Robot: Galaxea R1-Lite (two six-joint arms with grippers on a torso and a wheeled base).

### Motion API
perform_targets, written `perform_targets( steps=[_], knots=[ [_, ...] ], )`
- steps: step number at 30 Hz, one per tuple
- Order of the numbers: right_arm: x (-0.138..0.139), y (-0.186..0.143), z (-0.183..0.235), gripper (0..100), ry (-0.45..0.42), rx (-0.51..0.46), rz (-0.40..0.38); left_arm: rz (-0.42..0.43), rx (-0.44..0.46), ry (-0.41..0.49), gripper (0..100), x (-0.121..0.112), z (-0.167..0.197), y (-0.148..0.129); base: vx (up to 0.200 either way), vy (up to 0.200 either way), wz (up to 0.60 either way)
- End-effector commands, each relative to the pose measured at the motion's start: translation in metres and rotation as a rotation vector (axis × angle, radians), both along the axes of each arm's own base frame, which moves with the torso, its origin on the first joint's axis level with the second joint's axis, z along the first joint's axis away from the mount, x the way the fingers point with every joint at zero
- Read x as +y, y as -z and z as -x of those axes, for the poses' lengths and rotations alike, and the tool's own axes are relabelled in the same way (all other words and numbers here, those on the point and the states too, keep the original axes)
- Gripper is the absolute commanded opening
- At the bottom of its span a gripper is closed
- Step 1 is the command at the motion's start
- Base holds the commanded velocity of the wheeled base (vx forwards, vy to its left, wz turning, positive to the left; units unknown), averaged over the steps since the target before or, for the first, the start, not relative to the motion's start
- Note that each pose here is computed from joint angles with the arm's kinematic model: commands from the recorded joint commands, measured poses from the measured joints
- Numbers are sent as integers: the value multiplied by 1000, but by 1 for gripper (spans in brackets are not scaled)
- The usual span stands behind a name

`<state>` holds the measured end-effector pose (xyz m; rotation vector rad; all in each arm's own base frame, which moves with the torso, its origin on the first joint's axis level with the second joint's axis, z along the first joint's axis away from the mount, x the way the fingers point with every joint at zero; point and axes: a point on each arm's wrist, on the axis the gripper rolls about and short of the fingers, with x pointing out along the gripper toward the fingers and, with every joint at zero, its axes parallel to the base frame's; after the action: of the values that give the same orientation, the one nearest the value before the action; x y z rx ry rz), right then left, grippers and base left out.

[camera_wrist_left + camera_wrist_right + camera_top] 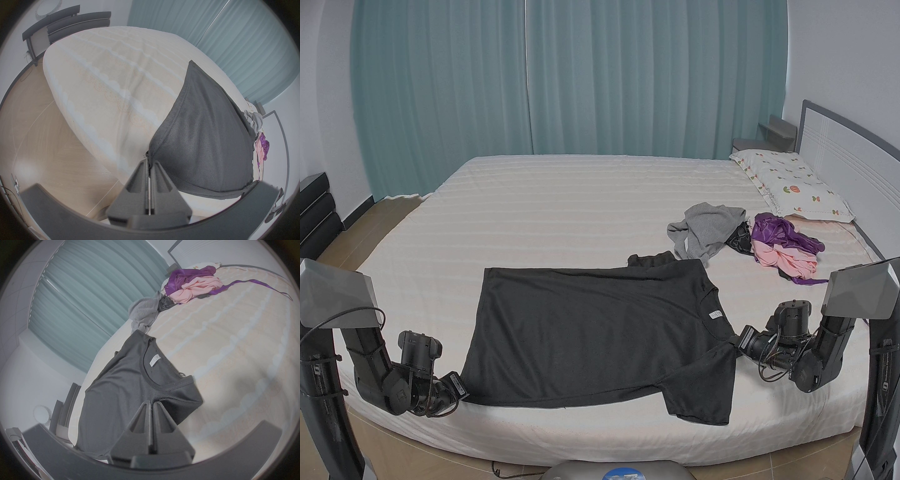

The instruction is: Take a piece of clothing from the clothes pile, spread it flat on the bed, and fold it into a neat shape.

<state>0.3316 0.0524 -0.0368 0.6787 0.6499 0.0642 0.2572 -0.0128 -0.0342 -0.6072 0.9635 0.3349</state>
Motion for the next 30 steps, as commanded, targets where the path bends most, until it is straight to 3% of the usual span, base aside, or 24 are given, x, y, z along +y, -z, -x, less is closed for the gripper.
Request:
perform_targets(
  steps=[1, 2, 8, 14, 22, 30],
  knots=[
    [2, 2, -4, 0, -28, -1, 4, 0, 3, -1, 0, 0, 0, 1, 0, 0, 0],
    [1, 1, -4, 100, -36, -4, 7, 0, 3, -1, 0, 0, 0, 1, 0, 0, 0],
    [-9, -16, 5, 100, -26, -23, -3, 0, 3, -1, 0, 0, 0, 1, 0, 0, 0],
    [-16, -28, 41, 100, -153, 33, -83, -1, 1, 0, 0, 0, 0, 0, 0, 0, 0],
    [-5, 1, 71, 100, -272, 157, -3, 0, 3, -1, 0, 0, 0, 1, 0, 0, 0],
    [4, 14, 70, 100, -280, 165, 28, -1, 3, 0, 0, 0, 0, 1, 0, 0, 0]
  ],
)
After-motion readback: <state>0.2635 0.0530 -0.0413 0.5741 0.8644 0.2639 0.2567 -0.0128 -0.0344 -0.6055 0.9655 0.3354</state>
